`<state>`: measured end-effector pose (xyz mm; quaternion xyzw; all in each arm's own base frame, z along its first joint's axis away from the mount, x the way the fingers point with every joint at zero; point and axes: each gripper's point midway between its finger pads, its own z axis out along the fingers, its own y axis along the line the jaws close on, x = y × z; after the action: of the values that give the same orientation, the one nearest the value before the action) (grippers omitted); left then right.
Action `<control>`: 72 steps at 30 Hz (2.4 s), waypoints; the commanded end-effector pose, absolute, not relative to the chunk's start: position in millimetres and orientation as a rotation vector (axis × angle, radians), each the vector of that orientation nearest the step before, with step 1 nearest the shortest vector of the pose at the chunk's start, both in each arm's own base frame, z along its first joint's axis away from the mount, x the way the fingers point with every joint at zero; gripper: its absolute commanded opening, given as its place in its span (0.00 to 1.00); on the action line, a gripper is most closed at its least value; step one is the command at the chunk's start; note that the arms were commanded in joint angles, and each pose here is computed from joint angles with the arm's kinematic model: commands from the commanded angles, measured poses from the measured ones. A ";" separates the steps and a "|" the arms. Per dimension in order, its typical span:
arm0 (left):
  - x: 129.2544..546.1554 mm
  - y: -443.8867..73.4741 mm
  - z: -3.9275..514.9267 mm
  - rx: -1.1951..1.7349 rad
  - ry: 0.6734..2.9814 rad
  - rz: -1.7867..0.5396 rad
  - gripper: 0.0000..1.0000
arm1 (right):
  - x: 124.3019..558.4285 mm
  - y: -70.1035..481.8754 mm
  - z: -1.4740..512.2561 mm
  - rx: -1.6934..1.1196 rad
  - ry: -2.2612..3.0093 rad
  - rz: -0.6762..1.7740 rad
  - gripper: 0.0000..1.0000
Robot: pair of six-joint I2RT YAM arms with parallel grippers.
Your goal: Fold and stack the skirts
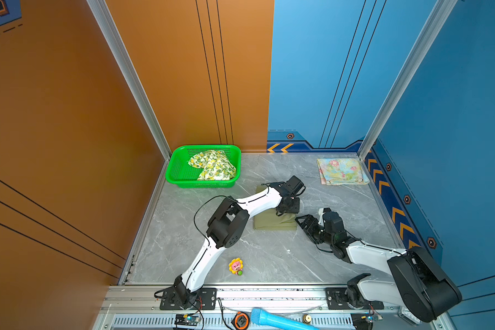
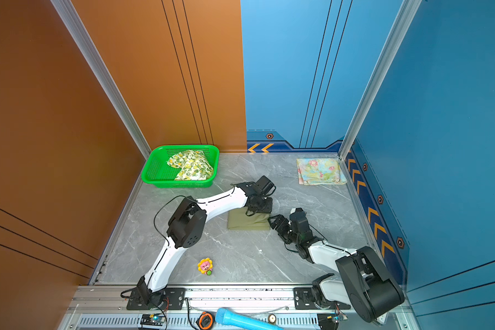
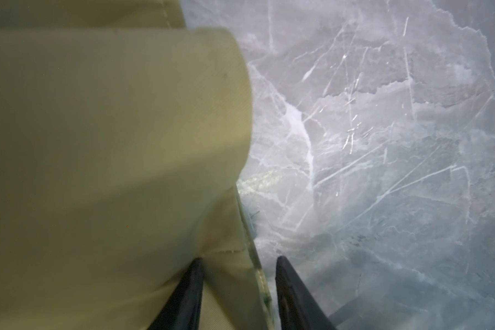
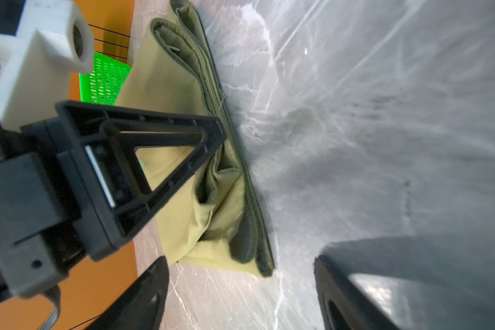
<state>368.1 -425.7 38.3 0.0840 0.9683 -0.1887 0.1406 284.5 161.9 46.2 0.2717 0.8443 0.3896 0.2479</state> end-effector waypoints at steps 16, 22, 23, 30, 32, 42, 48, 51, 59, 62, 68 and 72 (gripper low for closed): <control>355.2 -413.0 4.8 0.232 2.898 -0.493 0.43 | 270.8 164.3 -21.7 0.890 2.472 0.920 0.68; 354.1 -414.0 5.3 0.235 2.900 -0.498 0.43 | 272.7 163.7 -34.8 0.935 2.477 0.906 0.55; 354.4 -413.9 5.6 0.234 2.899 -0.500 0.43 | 271.8 162.3 -38.3 0.948 2.482 0.897 0.52; 353.7 -413.5 5.3 0.238 2.900 -0.498 0.43 | 266.7 157.7 -51.8 0.985 2.489 0.887 0.24; 354.0 -413.5 5.9 0.238 2.900 -0.501 0.43 | 266.9 157.7 -54.3 0.987 2.489 0.890 0.14; 361.1 -413.9 19.3 0.236 2.883 -0.549 0.45 | 262.7 151.6 -64.7 0.981 2.510 0.847 0.00; 378.6 -405.3 45.6 0.225 2.846 -0.613 0.50 | 258.3 146.3 -67.5 0.964 2.524 0.810 0.00; 386.8 -401.1 52.3 0.241 2.839 -0.666 0.51 | 254.3 142.1 -69.1 0.963 2.531 0.792 0.00; 407.9 -396.1 71.4 0.325 2.786 -0.812 0.51 | 246.3 133.7 -68.5 0.964 2.541 0.765 0.00; 419.6 -387.4 76.2 0.319 2.768 -0.836 0.51 | 245.5 130.6 -64.5 0.956 2.546 0.749 0.00; 440.3 -371.1 64.8 0.321 2.754 -0.854 0.51 | 243.6 121.7 -49.4 0.906 2.567 0.682 0.00; 452.0 -364.3 43.9 0.298 2.767 -0.875 0.50 | 243.9 113.4 -33.5 0.868 2.572 0.626 0.00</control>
<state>445.0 -365.0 60.6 0.0894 0.9457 -0.2885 0.1199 296.1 151.4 19.0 0.2870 0.8521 0.3527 0.2590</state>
